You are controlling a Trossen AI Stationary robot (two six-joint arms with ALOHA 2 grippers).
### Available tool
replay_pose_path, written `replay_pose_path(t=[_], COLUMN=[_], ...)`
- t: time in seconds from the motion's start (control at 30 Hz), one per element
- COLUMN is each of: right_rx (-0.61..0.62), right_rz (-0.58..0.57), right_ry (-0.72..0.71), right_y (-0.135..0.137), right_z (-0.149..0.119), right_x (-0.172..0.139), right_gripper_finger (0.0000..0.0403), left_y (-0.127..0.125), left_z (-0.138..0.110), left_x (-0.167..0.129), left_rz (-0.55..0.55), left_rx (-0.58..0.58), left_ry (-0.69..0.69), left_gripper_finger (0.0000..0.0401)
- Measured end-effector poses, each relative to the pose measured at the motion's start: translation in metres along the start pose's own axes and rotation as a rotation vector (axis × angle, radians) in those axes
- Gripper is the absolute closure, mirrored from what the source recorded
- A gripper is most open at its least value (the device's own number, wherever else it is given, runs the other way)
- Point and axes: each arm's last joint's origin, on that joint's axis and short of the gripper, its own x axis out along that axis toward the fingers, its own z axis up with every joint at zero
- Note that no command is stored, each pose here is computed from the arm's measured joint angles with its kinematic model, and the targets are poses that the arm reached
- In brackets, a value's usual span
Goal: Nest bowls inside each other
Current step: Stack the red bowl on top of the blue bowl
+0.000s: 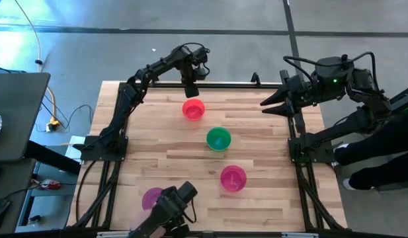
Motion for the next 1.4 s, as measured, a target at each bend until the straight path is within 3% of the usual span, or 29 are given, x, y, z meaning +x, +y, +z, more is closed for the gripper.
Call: replay_pose_path(t=[0.47, 1.4], right_rx=[0.018, 0.031], right_rz=[0.006, 0.005], right_ry=[0.018, 0.021], right_y=[0.000, 0.000], right_z=[-0.002, -0.002], right_x=[0.000, 0.000], right_gripper_finger=[0.0304, 0.0304], left_y=[-0.015, -0.028], left_z=[0.015, 0.024], left_x=[0.047, 0.049], left_rz=[-0.039, -0.024], left_rx=[0.017, 0.042], left_ry=[0.105, 0.083], left_gripper_finger=[0.0231, 0.0283])
